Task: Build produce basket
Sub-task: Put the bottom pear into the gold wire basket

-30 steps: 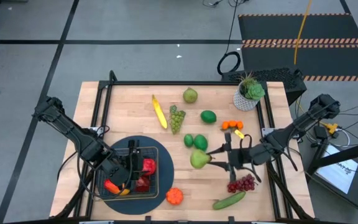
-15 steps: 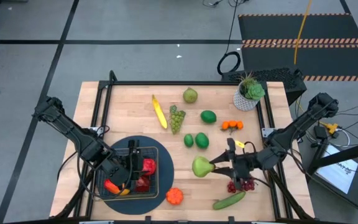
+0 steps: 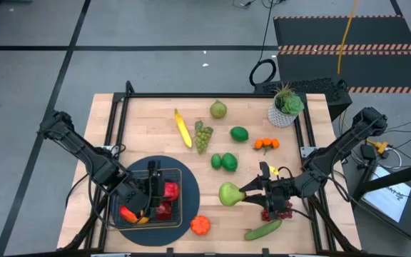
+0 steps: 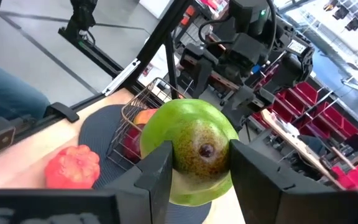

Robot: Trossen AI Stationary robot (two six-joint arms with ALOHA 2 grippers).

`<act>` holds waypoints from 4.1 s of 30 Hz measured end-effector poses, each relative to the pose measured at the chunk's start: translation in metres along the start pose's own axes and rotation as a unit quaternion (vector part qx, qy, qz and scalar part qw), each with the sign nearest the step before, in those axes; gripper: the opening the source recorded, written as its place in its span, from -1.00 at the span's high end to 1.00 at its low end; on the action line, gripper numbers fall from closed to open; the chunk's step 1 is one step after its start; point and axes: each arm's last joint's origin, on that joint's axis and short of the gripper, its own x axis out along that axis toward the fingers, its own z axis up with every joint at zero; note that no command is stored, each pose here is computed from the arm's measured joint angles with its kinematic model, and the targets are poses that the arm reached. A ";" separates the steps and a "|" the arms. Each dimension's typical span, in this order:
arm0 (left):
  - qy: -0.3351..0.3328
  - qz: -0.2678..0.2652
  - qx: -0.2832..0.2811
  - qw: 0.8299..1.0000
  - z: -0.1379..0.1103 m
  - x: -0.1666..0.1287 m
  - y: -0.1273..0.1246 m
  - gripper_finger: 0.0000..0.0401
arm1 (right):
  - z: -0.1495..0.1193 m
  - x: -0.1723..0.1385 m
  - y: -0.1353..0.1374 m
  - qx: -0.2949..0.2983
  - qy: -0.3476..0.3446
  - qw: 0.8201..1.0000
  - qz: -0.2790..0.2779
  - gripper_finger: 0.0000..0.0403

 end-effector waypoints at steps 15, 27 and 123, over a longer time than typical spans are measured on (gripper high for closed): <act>-0.006 -0.002 0.007 1.000 0.001 0.000 -0.001 -0.16 | 0.008 0.000 -0.008 0.116 -0.042 0.992 -0.032 0.31; -0.008 -0.003 0.006 1.000 0.002 0.000 -0.001 -0.16 | 0.004 0.003 -0.019 0.326 -0.032 0.939 -0.108 0.31; -0.098 0.135 0.032 0.985 0.032 0.124 0.016 -0.96 | -0.081 0.083 -0.012 0.136 0.101 0.982 -0.081 0.31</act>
